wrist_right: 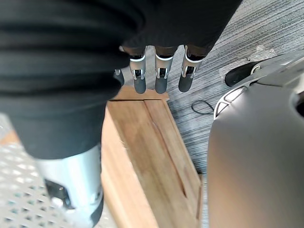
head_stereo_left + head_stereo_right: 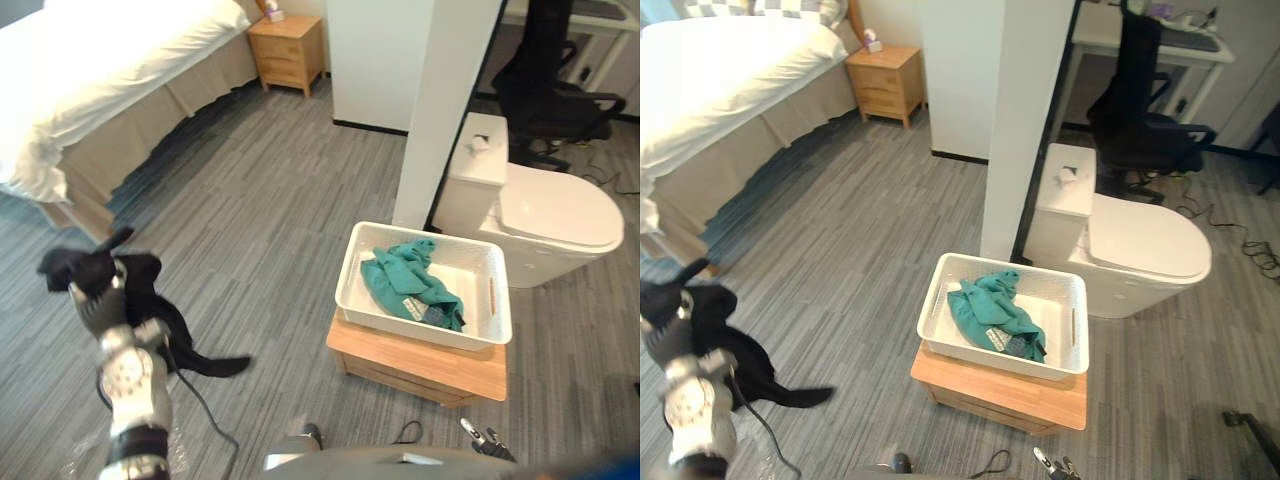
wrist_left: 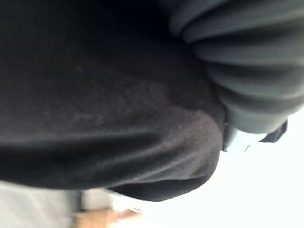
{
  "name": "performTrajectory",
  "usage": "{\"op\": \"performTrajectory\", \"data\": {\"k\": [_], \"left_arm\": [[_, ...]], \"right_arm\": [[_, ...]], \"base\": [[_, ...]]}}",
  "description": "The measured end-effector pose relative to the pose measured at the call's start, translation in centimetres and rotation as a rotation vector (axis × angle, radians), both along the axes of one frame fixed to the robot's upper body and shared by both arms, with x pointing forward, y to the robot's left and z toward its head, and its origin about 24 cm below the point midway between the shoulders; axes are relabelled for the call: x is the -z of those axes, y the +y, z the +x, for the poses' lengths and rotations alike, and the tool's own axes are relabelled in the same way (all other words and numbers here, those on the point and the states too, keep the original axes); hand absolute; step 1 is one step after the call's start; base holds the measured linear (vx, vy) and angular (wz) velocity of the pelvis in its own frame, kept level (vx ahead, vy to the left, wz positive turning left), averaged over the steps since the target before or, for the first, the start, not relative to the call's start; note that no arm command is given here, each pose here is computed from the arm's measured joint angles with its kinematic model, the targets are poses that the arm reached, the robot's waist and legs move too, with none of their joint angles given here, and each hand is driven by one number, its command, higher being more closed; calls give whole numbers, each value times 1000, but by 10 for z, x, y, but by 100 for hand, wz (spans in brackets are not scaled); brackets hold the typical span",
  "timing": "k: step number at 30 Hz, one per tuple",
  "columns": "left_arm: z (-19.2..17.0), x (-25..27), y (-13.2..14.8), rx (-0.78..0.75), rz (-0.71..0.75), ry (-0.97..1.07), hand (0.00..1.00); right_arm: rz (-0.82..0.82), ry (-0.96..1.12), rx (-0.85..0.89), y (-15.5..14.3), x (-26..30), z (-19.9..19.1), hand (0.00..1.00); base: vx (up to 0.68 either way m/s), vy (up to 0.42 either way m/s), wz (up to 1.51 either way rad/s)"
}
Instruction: Tidy the bed and pick cloth on bed and put in laundry
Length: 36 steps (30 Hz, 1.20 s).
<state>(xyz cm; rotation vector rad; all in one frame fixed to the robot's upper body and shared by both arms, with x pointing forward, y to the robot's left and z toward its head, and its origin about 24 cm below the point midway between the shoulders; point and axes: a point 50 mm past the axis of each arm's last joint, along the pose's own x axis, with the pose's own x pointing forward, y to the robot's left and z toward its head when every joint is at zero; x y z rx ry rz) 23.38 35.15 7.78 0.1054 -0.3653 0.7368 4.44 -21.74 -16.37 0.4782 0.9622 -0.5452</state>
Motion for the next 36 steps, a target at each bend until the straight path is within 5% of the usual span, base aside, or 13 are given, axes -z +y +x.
{"op": "performTrajectory", "data": {"k": [4, 13, 20, 30, 36], "left_arm": [[36, -42, -14, 109, 158, -12, 100], [70, -42, -97, 433, 340, 91, 100], [80, -35, -110, 515, 335, 183, 100], [94, -41, -131, 539, 529, 235, 100], [108, -48, -126, 416, 585, 279, 100]], "right_arm": [[-35, 17, 0, -6, -1, -10, 0], [-57, 99, -7, -7, -1, -40, 0], [-72, 100, -55, -9, -2, -39, 0], [-53, 225, -86, -9, -2, -74, 0], [-30, 282, -98, -4, -1, -84, 0]], "base": [[45, -65, -44], [-9, -68, -40], [-93, -46, -45], [-165, -10, -17], [-3, 15, -16]]}}
